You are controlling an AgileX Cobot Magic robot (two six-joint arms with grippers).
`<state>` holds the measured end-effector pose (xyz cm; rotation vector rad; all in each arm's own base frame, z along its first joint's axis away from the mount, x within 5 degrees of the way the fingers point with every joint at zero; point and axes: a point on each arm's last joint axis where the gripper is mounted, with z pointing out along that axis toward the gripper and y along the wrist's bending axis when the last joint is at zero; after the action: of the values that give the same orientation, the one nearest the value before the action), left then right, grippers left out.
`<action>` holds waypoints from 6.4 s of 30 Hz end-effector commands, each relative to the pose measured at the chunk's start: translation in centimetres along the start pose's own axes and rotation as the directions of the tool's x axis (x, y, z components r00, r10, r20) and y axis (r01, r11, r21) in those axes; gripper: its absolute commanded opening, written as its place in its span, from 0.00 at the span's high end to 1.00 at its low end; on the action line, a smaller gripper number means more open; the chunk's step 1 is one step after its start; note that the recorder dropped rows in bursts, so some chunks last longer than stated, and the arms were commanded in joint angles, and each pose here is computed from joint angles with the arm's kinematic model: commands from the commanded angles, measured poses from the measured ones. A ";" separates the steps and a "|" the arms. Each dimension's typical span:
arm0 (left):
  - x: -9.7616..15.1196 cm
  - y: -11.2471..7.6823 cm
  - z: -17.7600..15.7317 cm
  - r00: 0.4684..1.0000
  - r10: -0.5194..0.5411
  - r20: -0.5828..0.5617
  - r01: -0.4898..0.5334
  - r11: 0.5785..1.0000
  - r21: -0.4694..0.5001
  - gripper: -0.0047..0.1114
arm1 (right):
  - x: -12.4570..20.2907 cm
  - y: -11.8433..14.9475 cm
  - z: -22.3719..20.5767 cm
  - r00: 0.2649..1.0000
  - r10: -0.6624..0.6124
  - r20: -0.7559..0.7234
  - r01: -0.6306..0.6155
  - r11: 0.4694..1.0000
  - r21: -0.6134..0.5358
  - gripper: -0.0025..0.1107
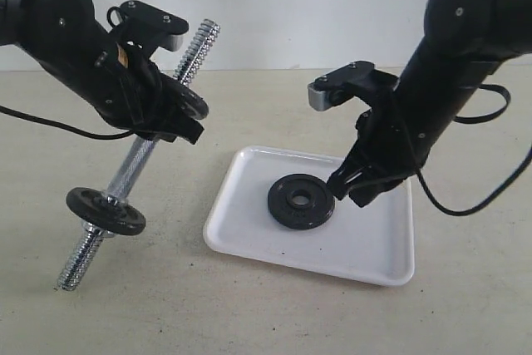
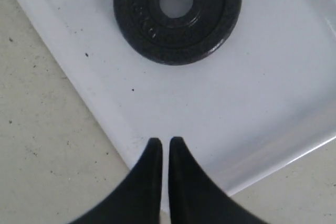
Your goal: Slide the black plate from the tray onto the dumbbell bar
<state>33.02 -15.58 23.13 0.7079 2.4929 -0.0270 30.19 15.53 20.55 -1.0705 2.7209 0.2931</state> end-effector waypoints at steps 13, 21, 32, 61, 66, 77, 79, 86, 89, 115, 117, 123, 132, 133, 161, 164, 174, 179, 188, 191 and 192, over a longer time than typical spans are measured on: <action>-1.6 0.5 -5.5 0.989 0.049 0.142 -0.047 0.999 -0.022 0.92 | -4.9 4.2 0.9 0.983 -0.183 0.010 0.182 0.981 0.069 0.62; -1.6 0.6 -8.0 0.980 0.076 0.184 -0.073 0.997 -0.024 0.92 | -6.1 4.3 2.1 0.983 -0.162 0.083 0.142 0.967 0.209 0.18; -1.4 0.8 -11.3 0.966 0.076 0.248 -0.068 0.997 -0.039 0.92 | -6.3 3.9 2.0 0.983 -0.155 0.100 0.126 0.960 0.250 0.18; -1.0 0.7 -11.2 0.976 0.055 0.212 -0.053 0.998 -0.014 0.92 | -8.2 4.6 1.6 0.938 -0.037 0.345 -0.021 0.986 0.165 0.05; -1.1 0.7 -11.2 0.976 0.052 0.212 -0.051 0.999 -0.012 0.92 | -8.2 4.6 1.7 0.939 -0.032 0.342 -0.026 0.986 0.163 0.05; -1.1 0.5 -11.2 0.976 0.037 0.214 -0.039 0.999 0.004 0.92 | -6.1 2.5 4.6 0.982 0.151 0.112 -0.168 0.972 0.165 0.05; -1.1 0.5 -11.2 0.976 0.035 0.214 -0.037 0.999 0.006 0.92 | -5.6 1.5 5.6 0.983 0.168 0.072 -0.179 0.968 0.178 0.05; -1.1 0.5 -11.2 0.976 0.032 0.216 -0.035 0.999 0.009 0.92 | -6.0 0.5 7.8 0.983 0.178 -0.054 -0.164 0.966 0.199 0.05; -1.1 0.5 -11.2 0.976 0.032 0.215 -0.035 0.999 0.009 0.92 | -7.8 0.5 6.9 0.980 0.193 -0.041 -0.182 0.966 0.186 0.05; -1.1 0.4 -11.2 0.976 0.024 0.216 -0.028 0.999 0.017 0.92 | -7.6 0.4 10.1 0.970 0.211 -0.123 -0.191 0.969 0.154 0.05; -1.1 0.4 -11.2 0.976 0.014 0.216 -0.020 0.999 0.027 0.92 | -7.6 0.4 10.4 0.970 0.213 -0.119 -0.194 0.969 0.151 0.05; -1.1 0.4 -11.2 0.975 0.016 0.223 -0.022 0.999 0.026 0.92 | -7.8 0.6 10.5 0.967 0.232 -0.104 -0.219 0.968 0.123 0.05; -1.1 0.4 -11.2 0.976 0.021 0.217 -0.027 0.999 0.026 0.92 | -8.1 0.9 10.6 0.968 0.240 -0.072 -0.234 0.969 0.082 0.05; -1.1 0.4 -11.2 0.976 0.026 0.217 -0.032 0.999 0.025 0.92 | -8.1 0.9 10.6 0.969 0.237 -0.072 -0.231 0.969 0.085 0.05; -1.1 0.4 -11.2 0.976 0.033 0.215 -0.039 0.999 0.023 0.92 | -8.6 0.7 10.6 0.978 0.209 -0.014 -0.207 0.974 0.092 0.05; -1.0 0.4 -11.2 0.977 0.033 0.210 -0.039 0.999 0.024 0.92 | -8.7 0.7 10.6 0.978 0.209 -0.010 -0.207 0.974 0.092 0.05; -1.0 0.4 -11.2 0.978 0.033 0.205 -0.039 0.999 0.025 0.92 | -8.5 0.6 10.6 0.977 0.210 -0.032 -0.206 0.973 0.102 0.05; -0.9 0.4 -11.2 0.978 0.033 0.204 -0.039 0.999 0.025 0.92 | -8.1 0.6 10.5 0.977 0.200 -0.068 -0.192 0.975 0.116 0.05; -1.0 0.3 -11.2 0.979 0.020 0.205 -0.028 0.999 0.038 0.92 | -7.7 0.5 10.5 0.974 0.195 -0.117 -0.180 0.975 0.127 0.05; -1.0 0.3 -11.2 0.979 0.018 0.205 -0.027 0.999 0.040 0.92 | -7.7 0.5 10.5 0.974 0.197 -0.111 -0.182 0.975 0.128 0.05; -1.0 0.3 -11.2 0.979 0.018 0.205 -0.027 0.999 0.040 0.92 | -7.7 0.5 10.5 0.974 0.197 -0.111 -0.182 0.975 0.128 0.05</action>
<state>28.35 -13.93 29.54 0.7590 2.4912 -0.1033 36.65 23.78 12.91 -0.8364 2.8871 0.1014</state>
